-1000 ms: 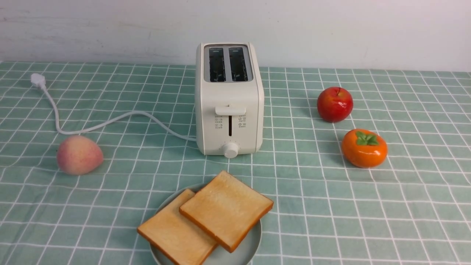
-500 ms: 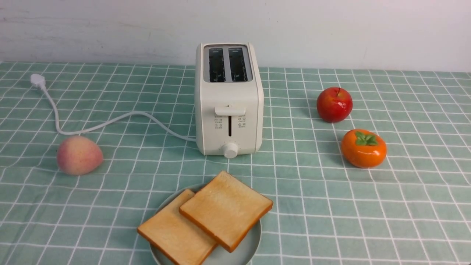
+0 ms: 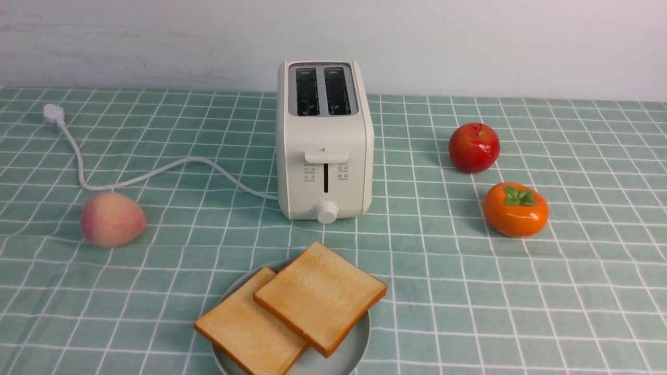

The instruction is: Take toasted bread from bread machine on blue coffee table place on plate.

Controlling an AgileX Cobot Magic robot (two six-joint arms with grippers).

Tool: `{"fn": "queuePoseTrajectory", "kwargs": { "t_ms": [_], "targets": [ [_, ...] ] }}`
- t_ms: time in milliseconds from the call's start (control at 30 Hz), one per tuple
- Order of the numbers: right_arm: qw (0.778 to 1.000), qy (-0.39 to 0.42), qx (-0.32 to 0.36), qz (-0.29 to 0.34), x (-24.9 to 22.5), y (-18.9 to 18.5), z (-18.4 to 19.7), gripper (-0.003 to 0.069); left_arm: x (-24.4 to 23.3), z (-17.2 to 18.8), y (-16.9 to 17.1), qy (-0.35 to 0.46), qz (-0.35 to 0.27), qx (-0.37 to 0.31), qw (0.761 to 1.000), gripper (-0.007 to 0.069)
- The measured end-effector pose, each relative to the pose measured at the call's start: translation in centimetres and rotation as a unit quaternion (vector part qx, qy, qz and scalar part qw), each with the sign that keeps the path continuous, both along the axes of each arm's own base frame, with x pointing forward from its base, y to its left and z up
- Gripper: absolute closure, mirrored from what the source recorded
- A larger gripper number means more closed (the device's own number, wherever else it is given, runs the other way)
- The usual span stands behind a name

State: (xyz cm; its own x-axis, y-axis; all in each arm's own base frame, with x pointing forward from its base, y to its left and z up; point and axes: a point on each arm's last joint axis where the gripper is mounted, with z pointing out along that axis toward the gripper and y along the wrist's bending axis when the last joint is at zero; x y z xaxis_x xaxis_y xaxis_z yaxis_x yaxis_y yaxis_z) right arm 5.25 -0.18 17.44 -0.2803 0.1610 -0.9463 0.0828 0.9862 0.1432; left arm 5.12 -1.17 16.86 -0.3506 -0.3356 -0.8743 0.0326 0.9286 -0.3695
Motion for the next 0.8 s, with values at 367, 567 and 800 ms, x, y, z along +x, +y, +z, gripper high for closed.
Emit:
{"fn": "queuePoseTrajectory", "kwargs": {
  "t_ms": [367,567,800],
  "targets": [
    [1.0,0.001,0.0,-0.002,-0.01,-0.02,-0.02,0.0474,0.0,0.0,0.0,0.0,0.0,0.0,1.0,0.0522],
    [1.0,0.001,0.0,-0.002,-0.01,-0.02,-0.02,0.0464,0.0,0.0,0.0,0.0,0.0,0.0,1.0,0.0516],
    [1.0,0.001,0.0,-0.002,-0.01,-0.02,-0.02,0.0456,0.0,0.0,0.0,0.0,0.0,0.0,1.0,0.0508]
  ]
}}
